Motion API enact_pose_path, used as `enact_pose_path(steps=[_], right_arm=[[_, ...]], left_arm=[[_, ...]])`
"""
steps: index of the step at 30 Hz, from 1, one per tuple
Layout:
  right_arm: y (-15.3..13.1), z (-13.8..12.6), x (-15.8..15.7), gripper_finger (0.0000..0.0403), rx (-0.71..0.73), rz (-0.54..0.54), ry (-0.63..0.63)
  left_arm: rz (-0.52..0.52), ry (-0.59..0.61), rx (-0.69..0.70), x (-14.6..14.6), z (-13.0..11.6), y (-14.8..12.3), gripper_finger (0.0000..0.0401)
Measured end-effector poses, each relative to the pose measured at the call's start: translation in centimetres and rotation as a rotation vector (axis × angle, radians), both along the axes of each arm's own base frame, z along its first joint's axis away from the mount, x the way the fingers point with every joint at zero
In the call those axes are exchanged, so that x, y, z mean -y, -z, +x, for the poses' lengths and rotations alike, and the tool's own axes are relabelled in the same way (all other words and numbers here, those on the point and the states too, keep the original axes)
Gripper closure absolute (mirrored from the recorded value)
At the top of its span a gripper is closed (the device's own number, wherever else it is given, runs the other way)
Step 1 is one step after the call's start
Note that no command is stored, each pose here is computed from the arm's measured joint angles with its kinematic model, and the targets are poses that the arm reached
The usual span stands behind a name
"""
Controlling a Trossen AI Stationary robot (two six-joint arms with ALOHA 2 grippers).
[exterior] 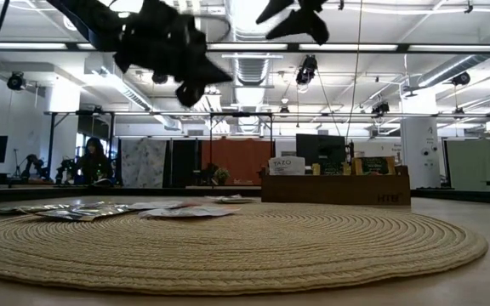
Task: Pick & Place Tea
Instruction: Put the lemon tea bag into the middle section of the wooden organizer
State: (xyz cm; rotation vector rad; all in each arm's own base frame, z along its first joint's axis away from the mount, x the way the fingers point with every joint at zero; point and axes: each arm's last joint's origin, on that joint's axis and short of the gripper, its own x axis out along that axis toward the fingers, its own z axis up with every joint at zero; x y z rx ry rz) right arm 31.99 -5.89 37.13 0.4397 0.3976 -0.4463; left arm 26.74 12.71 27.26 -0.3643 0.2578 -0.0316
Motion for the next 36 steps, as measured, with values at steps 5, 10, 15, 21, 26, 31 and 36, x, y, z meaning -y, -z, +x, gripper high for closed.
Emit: enact_pose_path(steps=[5, 10, 15, 21, 26, 31, 36], right_arm=[[1.6, -0.3, -0.2, 0.0227, -0.189, 0.057, 0.010], [5.8, 2.0, 0.0, 0.0228, -0.304, 0.198, 0.034], [12.3, 5.7, 0.4, 0.0244, -0.441, 0.274, 0.058], [17.8, 8.8, 0.4, 0.0297, -0.505, 0.311, 0.056], [20.2, 9.6, 0.0, 0.0349, -0.555, 0.335, 0.072], [21.1, 9.8, -0.2, 0.0382, -0.569, 0.341, 0.063], [22.0, 10.0, -0.3, 0.0394, -0.583, 0.352, 0.056]], left_arm=[[0.002, -0.156, -0.169, 0.1, -1.2, 3.9, 0.0400], [-0.126, -0.306, -0.190, -0.6, -2.8, 6.7, 0.0387], [-0.266, -0.405, -0.202, -1.2, -4.4, 8.5, 0.0374], [-0.330, -0.433, -0.221, -1.2, -4.9, 9.3, 0.0374], [-0.341, -0.403, -0.222, -1.1, -4.9, 9.3, 0.0373], [-0.421, -0.357, -0.271, -1.1, -4.4, 10.7, 0.0373], [-0.526, -0.374, -0.338, -1.5, -3.7, 13.4, 0.0373]])
